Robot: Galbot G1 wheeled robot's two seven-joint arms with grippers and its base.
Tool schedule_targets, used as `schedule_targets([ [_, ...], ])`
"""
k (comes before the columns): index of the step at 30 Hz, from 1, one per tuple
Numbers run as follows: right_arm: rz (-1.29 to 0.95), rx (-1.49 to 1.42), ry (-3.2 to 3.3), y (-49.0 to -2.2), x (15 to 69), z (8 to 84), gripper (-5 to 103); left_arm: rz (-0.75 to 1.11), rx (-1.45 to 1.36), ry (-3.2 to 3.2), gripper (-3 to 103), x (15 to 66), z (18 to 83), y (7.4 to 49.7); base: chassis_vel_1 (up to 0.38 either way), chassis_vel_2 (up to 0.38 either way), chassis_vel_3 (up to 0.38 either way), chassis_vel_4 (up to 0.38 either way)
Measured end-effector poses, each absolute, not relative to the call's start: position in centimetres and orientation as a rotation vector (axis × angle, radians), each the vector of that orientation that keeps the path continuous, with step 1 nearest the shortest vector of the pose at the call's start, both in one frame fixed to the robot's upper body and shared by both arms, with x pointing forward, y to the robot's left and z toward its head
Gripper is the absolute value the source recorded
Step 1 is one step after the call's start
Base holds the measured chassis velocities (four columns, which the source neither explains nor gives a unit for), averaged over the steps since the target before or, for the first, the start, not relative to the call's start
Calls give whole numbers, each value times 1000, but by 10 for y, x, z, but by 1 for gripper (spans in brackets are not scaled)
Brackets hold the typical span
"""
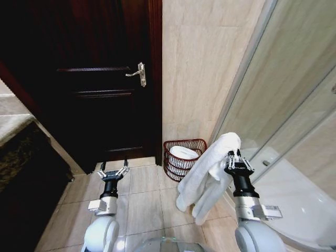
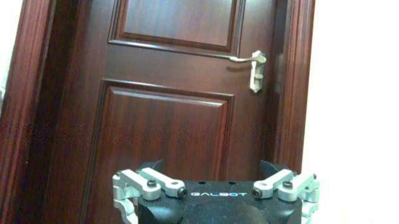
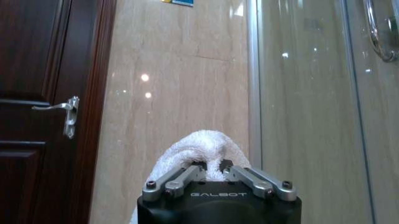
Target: Discard the used towel into the hamper.
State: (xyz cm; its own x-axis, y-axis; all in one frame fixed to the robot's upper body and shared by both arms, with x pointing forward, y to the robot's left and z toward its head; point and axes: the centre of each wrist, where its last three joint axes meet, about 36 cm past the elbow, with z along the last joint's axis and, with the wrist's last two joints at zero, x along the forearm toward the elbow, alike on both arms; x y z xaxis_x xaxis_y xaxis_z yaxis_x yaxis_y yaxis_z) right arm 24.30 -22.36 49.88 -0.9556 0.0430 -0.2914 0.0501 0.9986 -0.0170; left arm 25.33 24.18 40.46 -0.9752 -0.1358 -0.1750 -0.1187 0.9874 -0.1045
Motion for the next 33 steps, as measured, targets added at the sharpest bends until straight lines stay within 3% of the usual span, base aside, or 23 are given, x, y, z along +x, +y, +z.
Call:
schedule_targets([
  [25,-23,51,2865,-227,241,498,10,-142,-167,2934,100,251,406,234,-28,27,29,-27],
  [33,81,27,2851,-236,268,544,10,-138,-193,2940,100,253,398,236,0,0,0,0],
])
